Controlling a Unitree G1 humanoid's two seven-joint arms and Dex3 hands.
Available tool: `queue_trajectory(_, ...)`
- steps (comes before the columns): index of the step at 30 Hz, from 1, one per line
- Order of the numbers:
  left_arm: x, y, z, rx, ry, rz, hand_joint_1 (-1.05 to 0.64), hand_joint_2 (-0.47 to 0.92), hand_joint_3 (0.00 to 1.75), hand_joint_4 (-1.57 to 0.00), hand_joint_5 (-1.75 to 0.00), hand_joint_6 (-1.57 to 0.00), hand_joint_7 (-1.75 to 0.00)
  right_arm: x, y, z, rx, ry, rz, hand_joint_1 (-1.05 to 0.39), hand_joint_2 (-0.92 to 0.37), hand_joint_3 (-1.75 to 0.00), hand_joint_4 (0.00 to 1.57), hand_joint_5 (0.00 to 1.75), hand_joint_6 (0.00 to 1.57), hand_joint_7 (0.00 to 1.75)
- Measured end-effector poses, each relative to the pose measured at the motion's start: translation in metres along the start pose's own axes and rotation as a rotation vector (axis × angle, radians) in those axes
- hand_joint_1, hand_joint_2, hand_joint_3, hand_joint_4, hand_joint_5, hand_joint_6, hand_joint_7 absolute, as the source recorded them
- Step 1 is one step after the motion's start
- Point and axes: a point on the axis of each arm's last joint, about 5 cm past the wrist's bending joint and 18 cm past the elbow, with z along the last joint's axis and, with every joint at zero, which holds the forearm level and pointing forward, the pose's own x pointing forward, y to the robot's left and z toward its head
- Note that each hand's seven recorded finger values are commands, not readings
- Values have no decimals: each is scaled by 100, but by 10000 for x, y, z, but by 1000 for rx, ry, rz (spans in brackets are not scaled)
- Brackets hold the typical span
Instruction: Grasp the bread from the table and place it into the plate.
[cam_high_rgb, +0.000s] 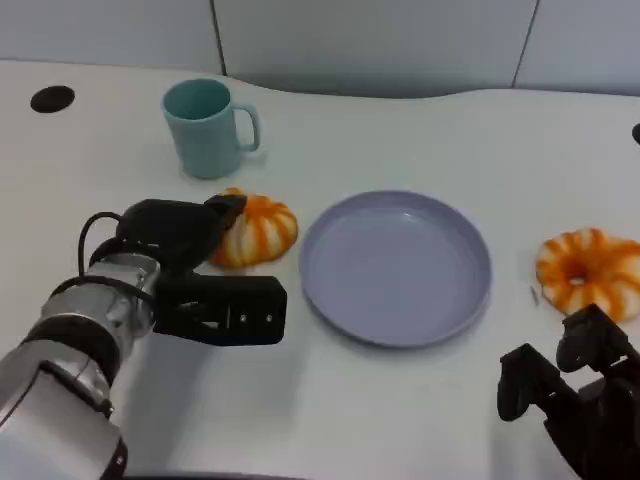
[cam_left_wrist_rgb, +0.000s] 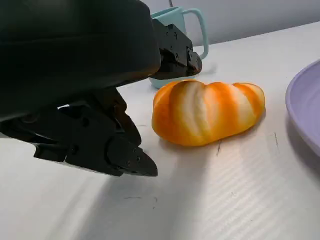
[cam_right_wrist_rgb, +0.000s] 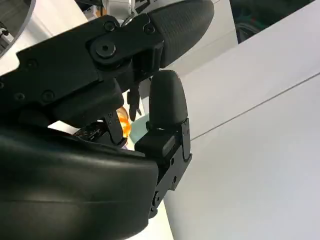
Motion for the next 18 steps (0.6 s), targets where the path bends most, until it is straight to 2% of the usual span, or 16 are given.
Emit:
queue_trajectory(8,0,0,0,0,0,0,-5,92,4,-96,-6,-94,0,0,0,0,0,0,0,-45,-87,0,78,175,62,175)
queue_trajectory(10,0,0,0,0,0,0,-6,92,3,-108,-12,-98,-2,0,0,0,-1,0,0,-46,-88,0,78,175,62,175)
queue_trajectory(13,0,-1,-1,10,3,-5,-11,90,1,-115,-15,-97,-1,1,1,0,-6,2,0,-46,-87,0,78,175,62,175)
queue_trajectory(18,2,-3,-4,59,12,-23,-12,90,1,-117,-15,-97,-1,7,1,3,-6,0,2,-45,-87,0,78,175,63,175)
